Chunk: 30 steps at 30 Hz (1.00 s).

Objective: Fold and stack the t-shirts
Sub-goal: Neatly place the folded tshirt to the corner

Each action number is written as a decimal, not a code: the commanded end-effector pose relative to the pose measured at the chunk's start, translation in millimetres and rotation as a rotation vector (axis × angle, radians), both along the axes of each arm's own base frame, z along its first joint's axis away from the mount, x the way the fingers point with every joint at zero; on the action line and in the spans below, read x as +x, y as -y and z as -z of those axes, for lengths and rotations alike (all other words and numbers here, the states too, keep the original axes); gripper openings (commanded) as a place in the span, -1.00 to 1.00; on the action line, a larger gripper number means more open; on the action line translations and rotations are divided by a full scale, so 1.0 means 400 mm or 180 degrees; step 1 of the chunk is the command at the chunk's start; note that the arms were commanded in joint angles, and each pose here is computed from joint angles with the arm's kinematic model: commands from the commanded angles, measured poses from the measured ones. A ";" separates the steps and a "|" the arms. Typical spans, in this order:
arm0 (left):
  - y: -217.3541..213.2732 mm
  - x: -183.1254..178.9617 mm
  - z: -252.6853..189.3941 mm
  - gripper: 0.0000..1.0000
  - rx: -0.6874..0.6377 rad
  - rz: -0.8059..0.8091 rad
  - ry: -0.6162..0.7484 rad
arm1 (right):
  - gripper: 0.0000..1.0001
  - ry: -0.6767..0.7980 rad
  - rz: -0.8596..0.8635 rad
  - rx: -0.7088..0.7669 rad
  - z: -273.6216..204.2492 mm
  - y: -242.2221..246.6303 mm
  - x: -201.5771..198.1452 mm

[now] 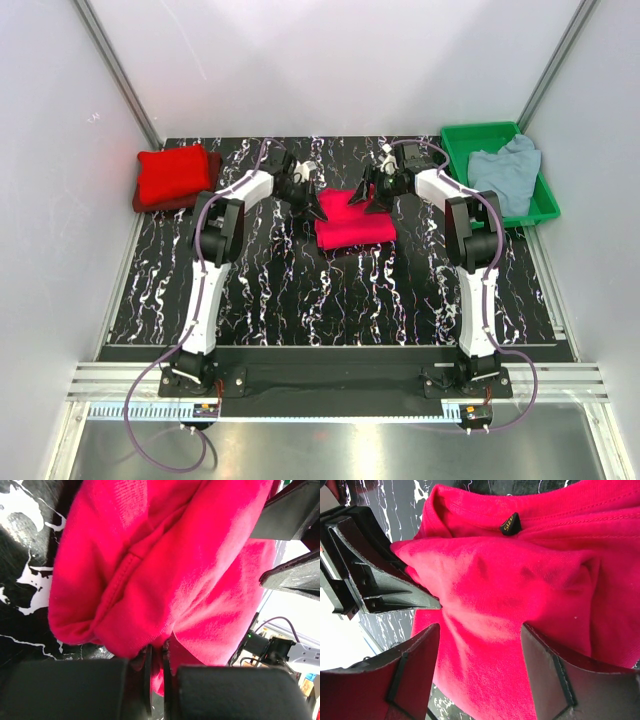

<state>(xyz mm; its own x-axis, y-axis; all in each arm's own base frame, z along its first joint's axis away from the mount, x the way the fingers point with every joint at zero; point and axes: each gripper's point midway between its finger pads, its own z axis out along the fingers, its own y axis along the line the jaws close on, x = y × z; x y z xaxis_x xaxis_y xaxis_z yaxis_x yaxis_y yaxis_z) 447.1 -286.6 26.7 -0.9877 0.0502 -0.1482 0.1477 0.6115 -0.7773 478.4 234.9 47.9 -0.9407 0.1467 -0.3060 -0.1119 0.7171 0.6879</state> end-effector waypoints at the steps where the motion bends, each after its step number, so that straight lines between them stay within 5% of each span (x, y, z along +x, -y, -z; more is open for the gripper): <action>1: -0.017 0.023 0.003 -1.00 0.0190 0.0028 0.0252 | 0.46 0.0062 -0.0002 -0.0009 -0.009 -0.007 0.012; 11: -0.236 0.104 -0.205 -1.00 0.1014 0.0006 0.1192 | 0.47 0.0688 0.0150 0.0029 -0.246 0.112 0.059; 30: -0.733 0.146 -0.348 -1.00 0.2483 -0.0573 0.1653 | 0.47 0.0705 0.0324 -0.0013 -0.267 0.203 0.023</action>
<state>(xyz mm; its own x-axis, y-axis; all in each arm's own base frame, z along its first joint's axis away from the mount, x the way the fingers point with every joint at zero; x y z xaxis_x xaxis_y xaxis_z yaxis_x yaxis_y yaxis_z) 492.5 -35.9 120.1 -0.8706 0.1489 -0.4689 0.2464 0.9569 -0.1536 487.7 154.4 128.1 -0.8619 0.2401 -0.4466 -0.1354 0.7397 0.6592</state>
